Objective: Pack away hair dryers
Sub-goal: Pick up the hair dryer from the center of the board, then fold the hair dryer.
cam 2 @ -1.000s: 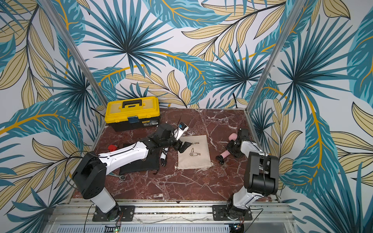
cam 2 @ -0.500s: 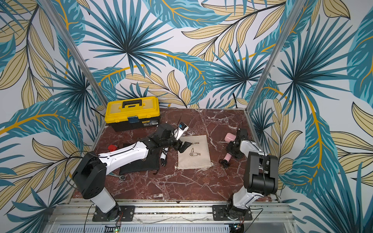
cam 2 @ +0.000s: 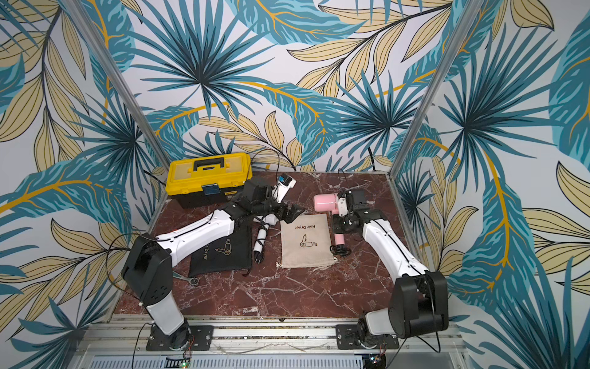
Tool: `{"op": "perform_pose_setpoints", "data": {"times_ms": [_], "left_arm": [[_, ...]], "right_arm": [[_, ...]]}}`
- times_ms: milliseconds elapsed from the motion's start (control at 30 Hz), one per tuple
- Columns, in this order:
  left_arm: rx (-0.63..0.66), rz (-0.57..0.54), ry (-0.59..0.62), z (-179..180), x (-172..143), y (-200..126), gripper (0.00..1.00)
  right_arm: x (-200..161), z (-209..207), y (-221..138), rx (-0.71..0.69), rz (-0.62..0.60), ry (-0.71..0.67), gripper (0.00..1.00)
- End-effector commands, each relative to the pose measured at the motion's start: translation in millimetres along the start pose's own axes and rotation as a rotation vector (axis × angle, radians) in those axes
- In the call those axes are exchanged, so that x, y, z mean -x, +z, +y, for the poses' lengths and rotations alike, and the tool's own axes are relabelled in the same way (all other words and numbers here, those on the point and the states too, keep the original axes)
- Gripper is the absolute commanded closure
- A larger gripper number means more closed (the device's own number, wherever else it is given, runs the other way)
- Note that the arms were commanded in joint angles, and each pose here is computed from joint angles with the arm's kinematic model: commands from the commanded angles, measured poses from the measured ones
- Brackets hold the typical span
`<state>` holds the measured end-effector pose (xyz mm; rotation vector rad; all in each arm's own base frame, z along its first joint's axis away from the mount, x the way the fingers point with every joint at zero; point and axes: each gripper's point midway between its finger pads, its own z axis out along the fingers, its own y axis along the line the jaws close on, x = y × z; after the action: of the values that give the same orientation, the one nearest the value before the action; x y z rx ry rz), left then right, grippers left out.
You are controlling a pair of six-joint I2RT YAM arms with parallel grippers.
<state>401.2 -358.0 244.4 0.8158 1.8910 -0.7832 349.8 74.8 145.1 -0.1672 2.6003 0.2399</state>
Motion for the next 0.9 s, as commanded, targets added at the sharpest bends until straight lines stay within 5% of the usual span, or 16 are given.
{"op": "perform_pose_setpoints", "data": {"times_ms": [0,167,267,600,867], "left_arm": [[-0.098,-0.012,-0.021,0.2,17.7,-16.8,0.00],[-0.136,0.118,-0.002,11.2,10.1,-12.3,0.00],[-0.275,0.192,-0.064,3.0,2.0,-5.2,0.00],[-0.541,0.226,-0.181,-32.1,-14.4,-2.5,0.01],[-0.562,0.224,-0.159,-37.7,-14.3,2.1,0.06]], "right_arm": [[-7.2,10.8,-9.0,0.004,0.019,-0.153,0.82],[-2.6,29.1,-19.9,0.001,-0.007,-0.311,0.82],[5.1,41.4,-24.4,0.016,-0.052,-0.377,0.82],[23.5,48.6,-32.7,-0.022,-0.152,-0.482,0.83],[20.5,72.4,-31.8,0.053,-0.173,-0.573,0.83]]}}
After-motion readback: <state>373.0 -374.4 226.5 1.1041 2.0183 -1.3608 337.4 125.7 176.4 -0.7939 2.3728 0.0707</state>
